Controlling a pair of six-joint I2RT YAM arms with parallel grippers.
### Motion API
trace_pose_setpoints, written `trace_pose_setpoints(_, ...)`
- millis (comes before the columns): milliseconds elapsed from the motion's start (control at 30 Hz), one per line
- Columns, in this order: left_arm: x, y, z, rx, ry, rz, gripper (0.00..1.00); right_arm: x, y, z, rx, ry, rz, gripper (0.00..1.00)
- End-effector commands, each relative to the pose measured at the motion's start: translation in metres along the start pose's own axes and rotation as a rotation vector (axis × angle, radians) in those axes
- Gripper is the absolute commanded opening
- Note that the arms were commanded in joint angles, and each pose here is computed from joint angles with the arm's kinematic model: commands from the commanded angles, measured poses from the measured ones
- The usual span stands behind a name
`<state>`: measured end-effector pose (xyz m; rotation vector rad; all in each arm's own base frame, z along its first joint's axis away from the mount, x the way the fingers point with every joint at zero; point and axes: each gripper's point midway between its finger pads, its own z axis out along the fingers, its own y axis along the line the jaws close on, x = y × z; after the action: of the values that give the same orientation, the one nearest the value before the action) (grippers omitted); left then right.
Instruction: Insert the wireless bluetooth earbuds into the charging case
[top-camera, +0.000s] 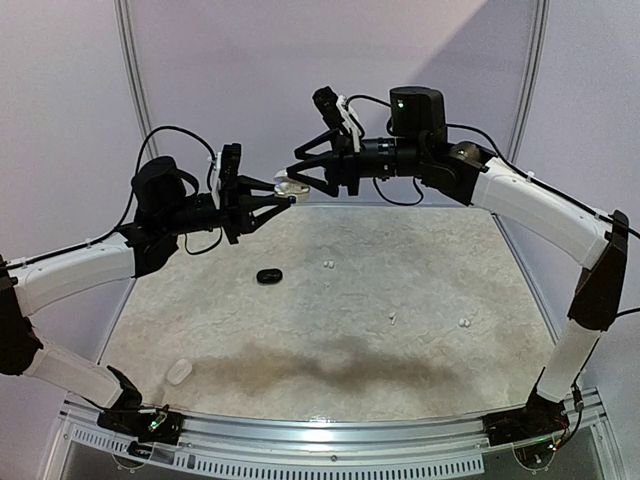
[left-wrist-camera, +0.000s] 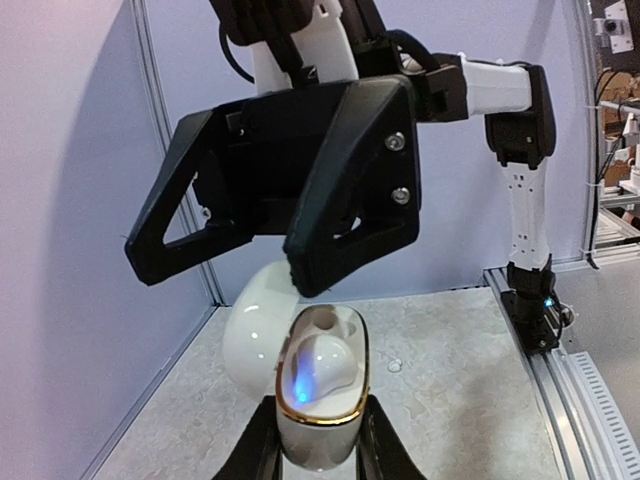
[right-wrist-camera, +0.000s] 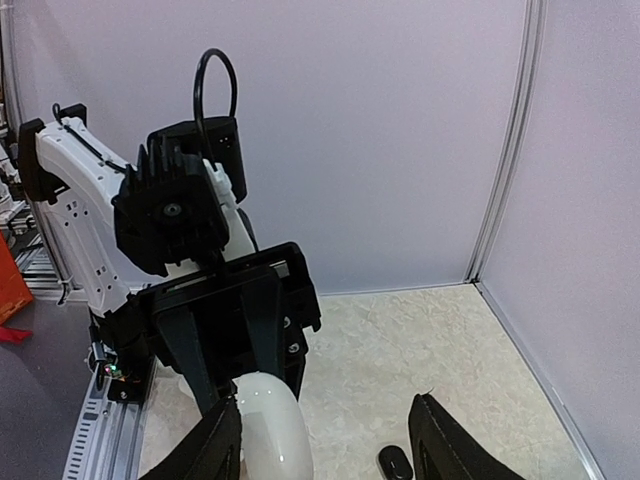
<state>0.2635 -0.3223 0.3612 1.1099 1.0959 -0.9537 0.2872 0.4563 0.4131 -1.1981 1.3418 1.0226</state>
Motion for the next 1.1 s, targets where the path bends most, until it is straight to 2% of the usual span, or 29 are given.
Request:
trace_pose_setpoints(0, -0.019, -0.012, 0.0, 0.057, -0.055, 0.028, 0.0, 0.036, -0.016, 0.012, 0.065, 0.117, 0.075, 0.57)
trace_pose_setpoints(233, -0.017, -0.012, 0.0, 0.049, -0.051, 0.003, 0.0, 0.043, -0.031, 0.015, 0.093, 0.147, 0.157, 0.54)
trace_pose_setpoints(333, -0.014, -0.003, -0.001, 0.002, -0.045, -0.09, 0.0, 0.041, -0.031, 0.015, 0.097, 0.144, 0.159, 0.55)
trace_pose_setpoints(433, -0.001, 0.009, -0.002, -0.064, -0.018, -0.207, 0.0, 0.027, -0.029, 0.013, 0.089, 0.113, 0.163, 0.57)
trace_pose_setpoints(533, 0.015, 0.016, -0.004, -0.119, 0.014, -0.265, 0.0, 0.008, -0.026, 0.011, 0.067, 0.065, 0.157, 0.6)
trace_pose_setpoints(833, 0.032, 0.028, -0.01, -0.22, 0.047, -0.269, 0.0, -0.055, -0.032, -0.005, 0.1, -0.094, 0.246, 0.64)
trace_pose_setpoints(900, 0.034, 0.03, -0.011, -0.239, 0.051, -0.268, 0.0, -0.055, -0.06, -0.019, 0.223, -0.096, 0.372, 0.63)
trace_pose_setpoints(933, 0.035, 0.031, -0.012, -0.247, 0.054, -0.267, 0.0, -0.043, -0.086, -0.033, 0.335, -0.076, 0.454, 0.59)
trace_pose_setpoints(1000, 0.037, 0.032, -0.013, -0.254, 0.054, -0.26, 0.0, 0.007, -0.123, -0.058, 0.577, 0.028, 0.658, 0.54)
trace_pose_setpoints(1067, 0.037, 0.031, -0.013, -0.252, 0.054, -0.249, 0.0, 0.066, -0.148, -0.093, 0.861, 0.186, 0.74, 0.52)
